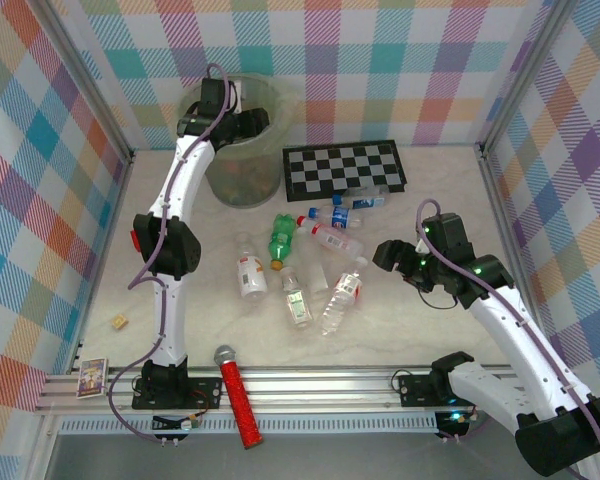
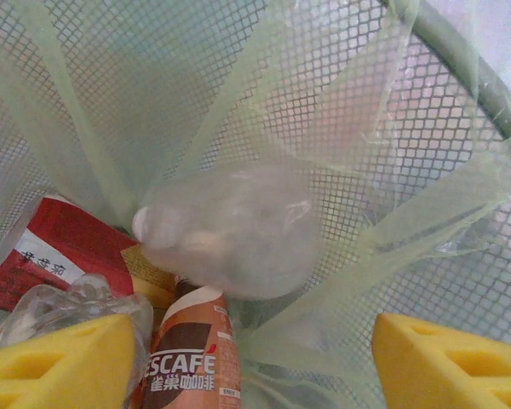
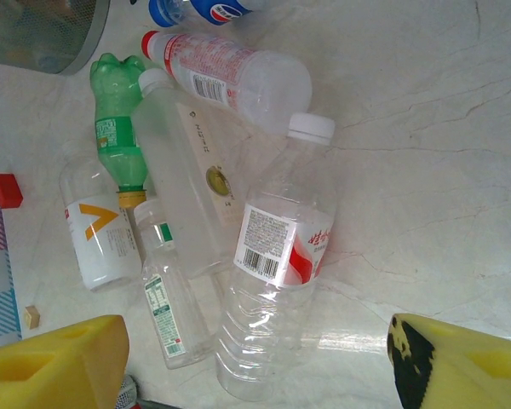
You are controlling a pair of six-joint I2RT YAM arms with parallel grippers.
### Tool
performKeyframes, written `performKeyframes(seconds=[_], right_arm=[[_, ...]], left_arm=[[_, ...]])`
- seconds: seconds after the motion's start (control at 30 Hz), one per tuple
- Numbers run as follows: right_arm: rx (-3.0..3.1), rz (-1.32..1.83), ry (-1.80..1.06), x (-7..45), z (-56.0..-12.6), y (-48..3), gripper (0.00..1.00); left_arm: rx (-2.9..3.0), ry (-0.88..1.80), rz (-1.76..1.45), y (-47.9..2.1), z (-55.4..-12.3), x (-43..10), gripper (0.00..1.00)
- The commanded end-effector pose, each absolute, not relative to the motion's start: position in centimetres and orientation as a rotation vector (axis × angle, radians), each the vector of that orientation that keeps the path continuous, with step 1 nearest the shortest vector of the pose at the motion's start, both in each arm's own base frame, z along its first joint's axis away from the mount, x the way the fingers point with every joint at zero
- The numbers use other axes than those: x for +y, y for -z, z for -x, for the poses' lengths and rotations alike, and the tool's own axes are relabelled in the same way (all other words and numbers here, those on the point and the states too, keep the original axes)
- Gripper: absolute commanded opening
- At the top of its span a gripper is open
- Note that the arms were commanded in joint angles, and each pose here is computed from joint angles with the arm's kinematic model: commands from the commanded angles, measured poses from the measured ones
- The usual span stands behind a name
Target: Put the plastic bottles in the bin
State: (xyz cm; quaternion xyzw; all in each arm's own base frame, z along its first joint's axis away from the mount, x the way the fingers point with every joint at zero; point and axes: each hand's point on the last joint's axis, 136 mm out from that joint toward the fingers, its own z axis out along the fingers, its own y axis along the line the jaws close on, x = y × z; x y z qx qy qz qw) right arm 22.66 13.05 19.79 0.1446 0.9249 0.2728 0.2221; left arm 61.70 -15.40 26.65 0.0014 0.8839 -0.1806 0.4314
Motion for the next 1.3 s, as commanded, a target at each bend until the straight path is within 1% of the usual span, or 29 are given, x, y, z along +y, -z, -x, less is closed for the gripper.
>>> performKeyframes(seconds=[0.0, 0.27, 0.43, 0.63, 0.8, 0.97, 1.27], right_arm=[[2.516, -0.423, -0.758, 13.0, -23.2, -20.9, 0.8], [2.506, -0.556, -0.701, 12.1, -24.2, -20.7, 0.81], [2.474, -0.717, -0.627, 11.3, -26.1, -20.7, 0.83], [2.397, -0.909, -0.537, 10.1, -29.5, -20.3, 0.85], [2.304, -1.113, -0.552, 8.7, -33.4, -19.3, 0.85], [2.213, -1.263, -0.582, 7.6, -37.8, -18.3, 0.85], [2.229, -1.335, -0.608, 9.1, -45.5, -15.0, 0.87]], left_arm=[[2.179, 0.446, -0.029, -28.6, -61.1, -15.3, 0.75], [2.106, 0.425, -0.074, -32.9, -59.6, -15.0, 0.81], [2.056, 0.417, -0.104, -36.1, -58.2, -14.6, 0.9], [2.014, 0.411, -0.156, -39.2, -55.3, -14.3, 0.95], [1.984, 0.409, -0.174, -41.3, -51.9, -13.7, 0.97], [2.0, 0.441, -0.203, -40.0, -46.7, -14.4, 0.98], [2.087, 0.537, -0.206, -33.1, -37.6, -16.4, 0.99]])
